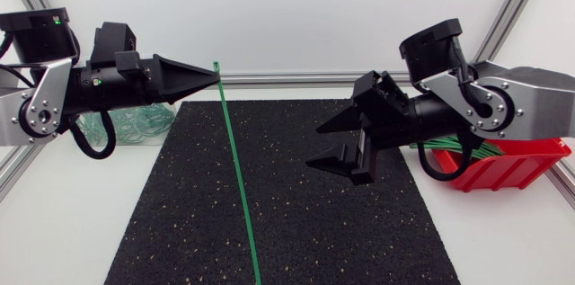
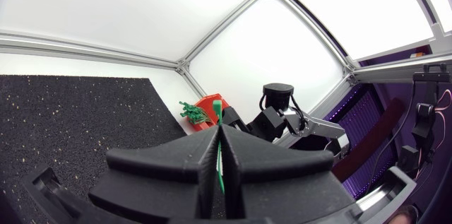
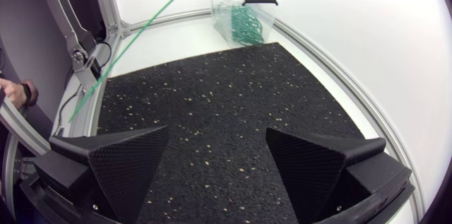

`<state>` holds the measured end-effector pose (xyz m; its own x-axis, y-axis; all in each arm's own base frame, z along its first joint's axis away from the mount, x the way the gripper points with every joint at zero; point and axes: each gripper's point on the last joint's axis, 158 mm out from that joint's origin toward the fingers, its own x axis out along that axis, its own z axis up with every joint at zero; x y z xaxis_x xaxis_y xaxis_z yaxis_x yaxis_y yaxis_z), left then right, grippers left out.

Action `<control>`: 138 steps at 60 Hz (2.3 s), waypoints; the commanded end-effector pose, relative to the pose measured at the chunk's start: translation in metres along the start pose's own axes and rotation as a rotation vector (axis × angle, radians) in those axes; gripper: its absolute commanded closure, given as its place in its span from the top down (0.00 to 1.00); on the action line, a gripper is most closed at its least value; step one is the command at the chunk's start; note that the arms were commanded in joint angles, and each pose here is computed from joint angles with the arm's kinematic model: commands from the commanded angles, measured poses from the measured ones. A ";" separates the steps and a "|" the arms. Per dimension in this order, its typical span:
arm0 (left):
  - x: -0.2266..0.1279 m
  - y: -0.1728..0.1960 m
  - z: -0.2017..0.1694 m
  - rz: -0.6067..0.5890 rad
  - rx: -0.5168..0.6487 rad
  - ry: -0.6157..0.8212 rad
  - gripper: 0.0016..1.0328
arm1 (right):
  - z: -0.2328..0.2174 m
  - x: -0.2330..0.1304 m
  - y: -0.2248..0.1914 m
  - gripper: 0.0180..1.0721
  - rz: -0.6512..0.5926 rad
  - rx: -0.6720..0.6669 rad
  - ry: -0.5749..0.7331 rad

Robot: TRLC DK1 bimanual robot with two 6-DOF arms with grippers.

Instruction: Take a green cable tie from the red box, thread the tail through the head to close it, then place it in the transparent bin on the left.

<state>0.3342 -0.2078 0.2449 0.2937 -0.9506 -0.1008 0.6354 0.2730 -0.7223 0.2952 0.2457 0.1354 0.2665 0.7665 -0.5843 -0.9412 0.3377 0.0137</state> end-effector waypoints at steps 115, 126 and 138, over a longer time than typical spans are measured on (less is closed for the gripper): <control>0.033 0.032 0.000 -0.094 -0.023 0.169 0.04 | 0.004 0.064 0.133 0.87 -0.217 -1.774 -0.323; 0.034 0.036 0.001 -0.089 -0.026 0.168 0.04 | -0.005 0.065 0.145 0.79 -0.181 -1.778 -0.338; 0.034 0.037 -0.003 -0.087 -0.036 0.178 0.04 | -0.009 0.065 0.155 0.54 -0.164 -1.785 -0.355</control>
<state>0.3622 -0.2292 0.2120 0.1211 -0.9794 -0.1613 0.6075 0.2017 -0.7683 0.1746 0.3441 0.1020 0.1938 0.9362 -0.2932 0.0697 -0.3112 -0.9478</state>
